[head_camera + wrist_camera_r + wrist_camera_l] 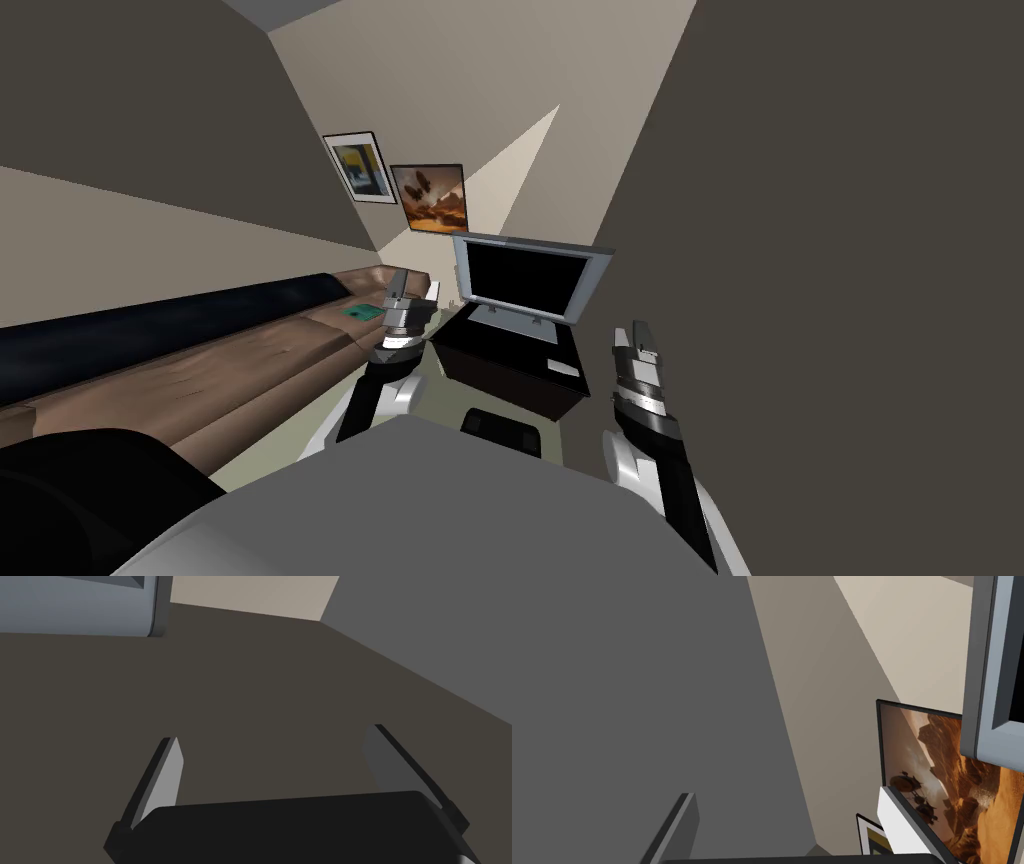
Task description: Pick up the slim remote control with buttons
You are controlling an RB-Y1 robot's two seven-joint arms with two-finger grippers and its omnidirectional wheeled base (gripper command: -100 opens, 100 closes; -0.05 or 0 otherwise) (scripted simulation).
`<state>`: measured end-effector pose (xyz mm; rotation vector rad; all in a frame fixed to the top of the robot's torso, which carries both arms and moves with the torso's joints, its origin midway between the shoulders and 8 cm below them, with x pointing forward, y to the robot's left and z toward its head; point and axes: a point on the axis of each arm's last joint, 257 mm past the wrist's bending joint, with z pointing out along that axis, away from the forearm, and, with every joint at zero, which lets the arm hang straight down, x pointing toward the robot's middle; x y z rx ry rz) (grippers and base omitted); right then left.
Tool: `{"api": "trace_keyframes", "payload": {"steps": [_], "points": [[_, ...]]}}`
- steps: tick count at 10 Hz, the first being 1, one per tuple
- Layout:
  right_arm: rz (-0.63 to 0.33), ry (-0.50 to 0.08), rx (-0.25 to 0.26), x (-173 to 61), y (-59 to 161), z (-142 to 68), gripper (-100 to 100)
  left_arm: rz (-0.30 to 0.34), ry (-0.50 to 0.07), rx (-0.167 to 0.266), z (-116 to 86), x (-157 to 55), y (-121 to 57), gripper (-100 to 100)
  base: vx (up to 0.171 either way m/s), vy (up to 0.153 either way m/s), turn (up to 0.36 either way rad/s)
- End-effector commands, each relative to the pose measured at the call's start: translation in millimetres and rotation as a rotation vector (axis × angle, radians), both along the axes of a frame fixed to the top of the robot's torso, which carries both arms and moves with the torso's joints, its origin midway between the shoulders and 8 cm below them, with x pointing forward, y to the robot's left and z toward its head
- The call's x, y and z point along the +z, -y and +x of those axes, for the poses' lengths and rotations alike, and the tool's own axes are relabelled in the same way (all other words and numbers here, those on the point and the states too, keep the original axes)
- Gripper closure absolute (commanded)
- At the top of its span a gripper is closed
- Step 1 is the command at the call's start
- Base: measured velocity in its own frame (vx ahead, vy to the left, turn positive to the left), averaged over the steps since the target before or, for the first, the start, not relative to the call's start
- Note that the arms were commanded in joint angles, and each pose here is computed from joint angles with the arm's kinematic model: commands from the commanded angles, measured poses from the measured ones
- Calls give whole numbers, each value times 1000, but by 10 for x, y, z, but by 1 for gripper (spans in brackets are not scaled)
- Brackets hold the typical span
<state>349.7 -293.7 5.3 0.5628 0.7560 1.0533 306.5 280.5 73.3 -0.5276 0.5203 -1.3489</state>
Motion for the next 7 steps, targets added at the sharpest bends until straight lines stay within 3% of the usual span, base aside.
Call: {"api": "trace_keyframes", "payload": {"steps": [1,6,7], "points": [[-61,-53,1,-178,-35,54,-100,0,0,0,0,0,0,0,-26,35,138],[-278,-265,-12,-1001,-79,165,-100,0,0,0,0,0,1,0,-50,70,212],[-277,-271,-13,-1031,-71,169,-100,0,0,0,0,0,1,0,-23,47,43]]}}
